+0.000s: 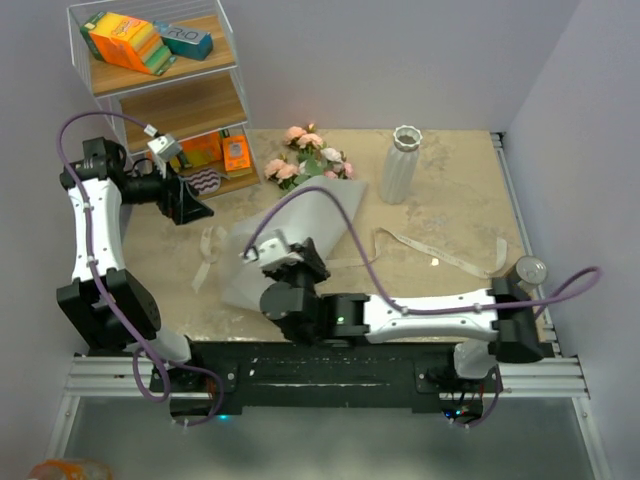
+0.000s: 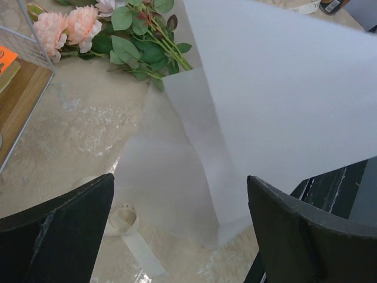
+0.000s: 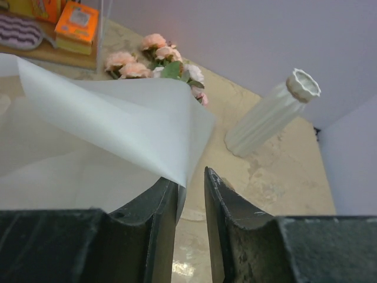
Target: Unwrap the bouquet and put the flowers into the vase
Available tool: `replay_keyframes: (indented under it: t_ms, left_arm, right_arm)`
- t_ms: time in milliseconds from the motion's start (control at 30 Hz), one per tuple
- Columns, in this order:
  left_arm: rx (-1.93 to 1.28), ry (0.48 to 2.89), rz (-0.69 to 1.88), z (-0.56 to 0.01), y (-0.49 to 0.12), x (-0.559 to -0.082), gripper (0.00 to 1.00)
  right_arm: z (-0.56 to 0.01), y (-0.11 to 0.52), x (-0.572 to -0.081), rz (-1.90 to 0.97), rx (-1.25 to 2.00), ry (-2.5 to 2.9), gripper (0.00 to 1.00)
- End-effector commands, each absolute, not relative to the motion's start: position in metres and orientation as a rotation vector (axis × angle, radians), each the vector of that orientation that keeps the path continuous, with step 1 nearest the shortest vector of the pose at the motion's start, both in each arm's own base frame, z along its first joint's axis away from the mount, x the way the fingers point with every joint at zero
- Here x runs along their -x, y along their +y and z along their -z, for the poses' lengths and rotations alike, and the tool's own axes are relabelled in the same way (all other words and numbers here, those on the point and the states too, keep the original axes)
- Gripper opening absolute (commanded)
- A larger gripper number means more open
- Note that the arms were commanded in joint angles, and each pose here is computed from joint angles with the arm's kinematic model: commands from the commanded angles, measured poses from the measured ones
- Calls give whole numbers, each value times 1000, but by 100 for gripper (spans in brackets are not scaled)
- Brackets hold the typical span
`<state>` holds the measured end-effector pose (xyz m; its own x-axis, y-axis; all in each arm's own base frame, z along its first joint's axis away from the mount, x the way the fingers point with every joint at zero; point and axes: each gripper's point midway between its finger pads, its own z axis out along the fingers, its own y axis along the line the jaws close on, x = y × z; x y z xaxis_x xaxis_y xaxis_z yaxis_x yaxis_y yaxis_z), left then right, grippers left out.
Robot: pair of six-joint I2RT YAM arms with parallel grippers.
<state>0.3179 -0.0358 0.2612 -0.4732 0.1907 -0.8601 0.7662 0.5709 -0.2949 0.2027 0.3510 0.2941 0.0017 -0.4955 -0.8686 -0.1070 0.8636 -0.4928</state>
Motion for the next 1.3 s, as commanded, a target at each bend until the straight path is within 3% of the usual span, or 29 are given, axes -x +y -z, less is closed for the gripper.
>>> replay_keyframes:
  t_ms: [0, 67, 100, 167, 267, 400, 633, 900, 1067, 1267]
  left_arm:
    - [-799, 1915, 836, -280, -34, -320, 100]
    - [-798, 1916, 842, -279, -35, -320, 99]
    - [-798, 1916, 841, -278, -34, -320, 99]
    - [-809, 1915, 843, -277, -35, -320, 99]
    - [-831, 1922, 854, -274, -40, -319, 99]
    - [-903, 1950, 862, -261, -56, -316, 99]
    - [-1047, 2033, 837, -212, -103, -315, 99]
    - [-833, 2172, 621, -162, -81, -366, 99]
    - [-852, 2298, 693, -120, -93, -362, 100]
    - [-994, 2287, 684, -102, -132, -350, 99]
  right_arm:
    - [-318, 276, -195, 263, 168, 1574, 41]
    - [-316, 272, -192, 74, 33, 1611, 57]
    - [-307, 252, -189, 150, 115, 1632, 71]
    - [-292, 249, -183, 39, 15, 1699, 84]
    - [-262, 240, -169, 91, 97, 1781, 95]
    - [-259, 248, -140, -67, 101, 1853, 98]
    - [-374, 231, -149, -318, -90, 1740, 99]
    - [-464, 196, -157, -398, -128, 1634, 99]
    - [-482, 204, -160, -387, -100, 1608, 99]
    - [-457, 219, -182, -347, -68, 1665, 99]
